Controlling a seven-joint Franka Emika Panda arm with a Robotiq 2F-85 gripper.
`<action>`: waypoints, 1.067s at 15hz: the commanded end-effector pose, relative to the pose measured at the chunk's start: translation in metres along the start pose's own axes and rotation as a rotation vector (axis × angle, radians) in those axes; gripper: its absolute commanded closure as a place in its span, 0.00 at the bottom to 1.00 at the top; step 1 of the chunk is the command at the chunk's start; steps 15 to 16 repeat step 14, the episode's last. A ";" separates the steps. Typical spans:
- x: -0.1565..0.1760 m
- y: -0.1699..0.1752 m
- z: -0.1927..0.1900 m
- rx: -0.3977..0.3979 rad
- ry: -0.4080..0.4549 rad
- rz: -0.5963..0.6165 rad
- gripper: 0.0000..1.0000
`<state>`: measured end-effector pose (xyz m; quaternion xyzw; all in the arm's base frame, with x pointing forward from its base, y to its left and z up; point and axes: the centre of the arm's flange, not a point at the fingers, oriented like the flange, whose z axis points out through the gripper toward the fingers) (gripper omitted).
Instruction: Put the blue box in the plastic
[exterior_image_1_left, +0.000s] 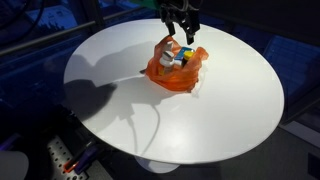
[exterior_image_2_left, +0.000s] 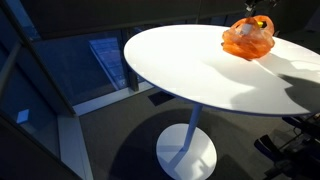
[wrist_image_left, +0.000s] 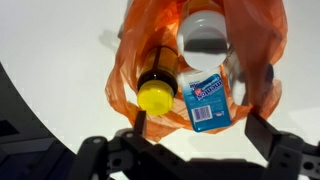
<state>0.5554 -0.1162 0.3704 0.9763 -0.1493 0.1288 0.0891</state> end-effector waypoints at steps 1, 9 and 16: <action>-0.008 -0.005 -0.021 0.024 0.008 -0.016 0.00; -0.020 -0.026 -0.027 0.053 -0.033 -0.055 0.00; -0.018 -0.030 -0.018 0.042 -0.033 -0.044 0.00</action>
